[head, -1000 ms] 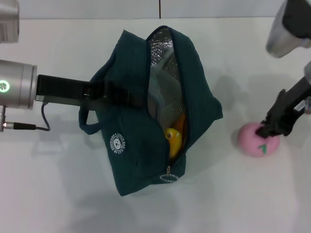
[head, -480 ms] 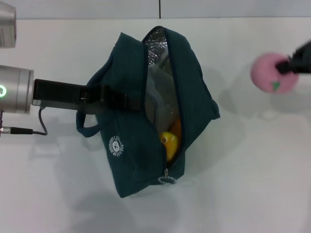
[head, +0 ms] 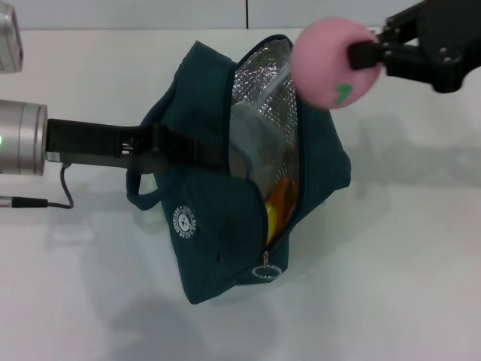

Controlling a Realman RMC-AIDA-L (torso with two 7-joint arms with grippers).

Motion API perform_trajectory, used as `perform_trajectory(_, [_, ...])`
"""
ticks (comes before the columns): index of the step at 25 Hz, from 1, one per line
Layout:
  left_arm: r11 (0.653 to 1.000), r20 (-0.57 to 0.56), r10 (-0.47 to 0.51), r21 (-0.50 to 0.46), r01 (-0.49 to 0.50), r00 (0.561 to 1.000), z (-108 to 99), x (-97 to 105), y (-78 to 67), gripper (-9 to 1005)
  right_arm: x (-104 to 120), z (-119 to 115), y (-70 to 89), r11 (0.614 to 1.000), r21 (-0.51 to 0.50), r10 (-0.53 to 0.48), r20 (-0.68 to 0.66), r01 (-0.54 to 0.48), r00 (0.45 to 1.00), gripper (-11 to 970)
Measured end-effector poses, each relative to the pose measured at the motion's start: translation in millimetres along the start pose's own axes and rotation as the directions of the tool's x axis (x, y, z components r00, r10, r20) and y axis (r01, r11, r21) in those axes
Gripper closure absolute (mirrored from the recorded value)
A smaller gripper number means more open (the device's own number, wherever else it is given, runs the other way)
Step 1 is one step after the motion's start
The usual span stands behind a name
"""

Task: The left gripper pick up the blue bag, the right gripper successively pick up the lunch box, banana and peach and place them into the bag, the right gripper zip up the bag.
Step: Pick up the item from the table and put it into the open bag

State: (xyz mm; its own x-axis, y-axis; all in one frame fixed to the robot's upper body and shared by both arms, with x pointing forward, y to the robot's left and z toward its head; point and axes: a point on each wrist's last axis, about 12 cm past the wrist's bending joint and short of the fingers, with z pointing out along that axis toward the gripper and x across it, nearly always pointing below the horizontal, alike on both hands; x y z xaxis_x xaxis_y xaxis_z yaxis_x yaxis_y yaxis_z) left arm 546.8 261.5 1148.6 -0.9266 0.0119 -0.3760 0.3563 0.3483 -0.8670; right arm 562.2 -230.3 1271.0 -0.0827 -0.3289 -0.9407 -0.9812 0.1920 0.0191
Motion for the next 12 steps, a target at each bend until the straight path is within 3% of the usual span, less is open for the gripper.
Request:
perform_trajectory(5, [1.000, 0.002, -0.005, 0.002, 0.005, 1.000, 0, 1, 0.5, 956, 15, 25, -6.8, 0.997, -0.068, 0.024, 0.025, -0.022, 0.999, 926])
perform_trajectory(12, [1.000, 0.005, -0.005, 0.002, 0.005, 1.000, 1, 2, 1.5, 956, 39, 61, -16.0, 0.994, -0.092, 0.048, -0.050, -0.052, 0.998, 918])
